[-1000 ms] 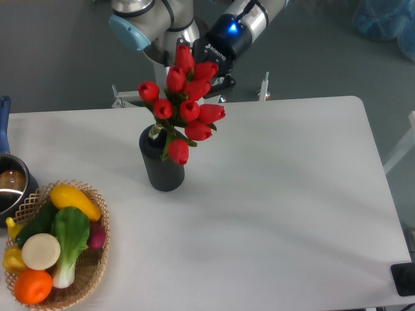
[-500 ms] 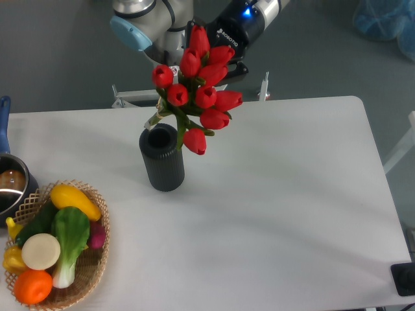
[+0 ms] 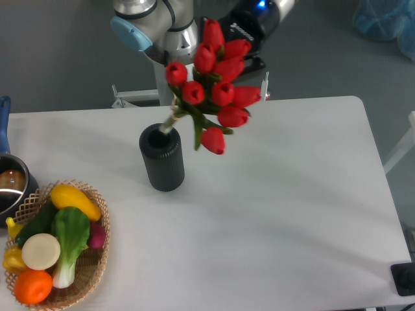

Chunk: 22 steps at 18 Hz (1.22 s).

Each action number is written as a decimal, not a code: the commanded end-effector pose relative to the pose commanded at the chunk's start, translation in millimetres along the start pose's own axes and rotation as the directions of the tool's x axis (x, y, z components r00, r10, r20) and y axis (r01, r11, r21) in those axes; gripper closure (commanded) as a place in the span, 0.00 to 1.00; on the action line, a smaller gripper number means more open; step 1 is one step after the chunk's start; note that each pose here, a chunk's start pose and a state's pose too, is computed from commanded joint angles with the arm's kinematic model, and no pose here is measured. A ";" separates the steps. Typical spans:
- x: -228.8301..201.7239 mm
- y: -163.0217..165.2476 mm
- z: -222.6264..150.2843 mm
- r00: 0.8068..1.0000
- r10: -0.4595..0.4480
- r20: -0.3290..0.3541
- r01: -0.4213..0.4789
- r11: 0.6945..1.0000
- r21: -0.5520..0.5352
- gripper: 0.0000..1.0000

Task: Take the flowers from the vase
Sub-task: 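Carry the tulip bunch away from the vase over the table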

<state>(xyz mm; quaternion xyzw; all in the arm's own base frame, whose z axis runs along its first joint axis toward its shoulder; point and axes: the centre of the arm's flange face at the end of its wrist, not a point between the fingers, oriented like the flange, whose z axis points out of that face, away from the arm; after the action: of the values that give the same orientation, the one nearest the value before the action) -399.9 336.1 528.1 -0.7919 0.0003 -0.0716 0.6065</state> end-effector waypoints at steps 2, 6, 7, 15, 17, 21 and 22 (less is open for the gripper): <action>-15.1 -3.6 -0.1 0.998 0.043 0.052 -0.039 0.996 -0.076 1.00; -39.6 -4.0 -2.9 0.989 0.109 0.096 -0.094 0.984 -0.149 1.00; -44.8 -3.7 -5.2 0.984 0.132 0.120 -0.107 0.976 -0.192 1.00; -81.1 -3.7 -12.6 0.954 0.224 0.198 -0.138 0.918 -0.372 1.00; -80.5 -2.6 -7.4 0.942 0.257 0.217 -0.129 0.872 -0.471 1.00; -58.3 10.8 26.2 0.936 0.311 0.166 -0.133 0.746 -0.652 1.00; -52.6 11.5 33.8 0.939 0.309 0.151 -0.125 0.716 -0.687 1.00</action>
<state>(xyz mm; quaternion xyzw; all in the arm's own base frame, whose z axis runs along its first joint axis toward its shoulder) -447.1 370.1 502.5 -0.9526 0.0416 0.1079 0.2812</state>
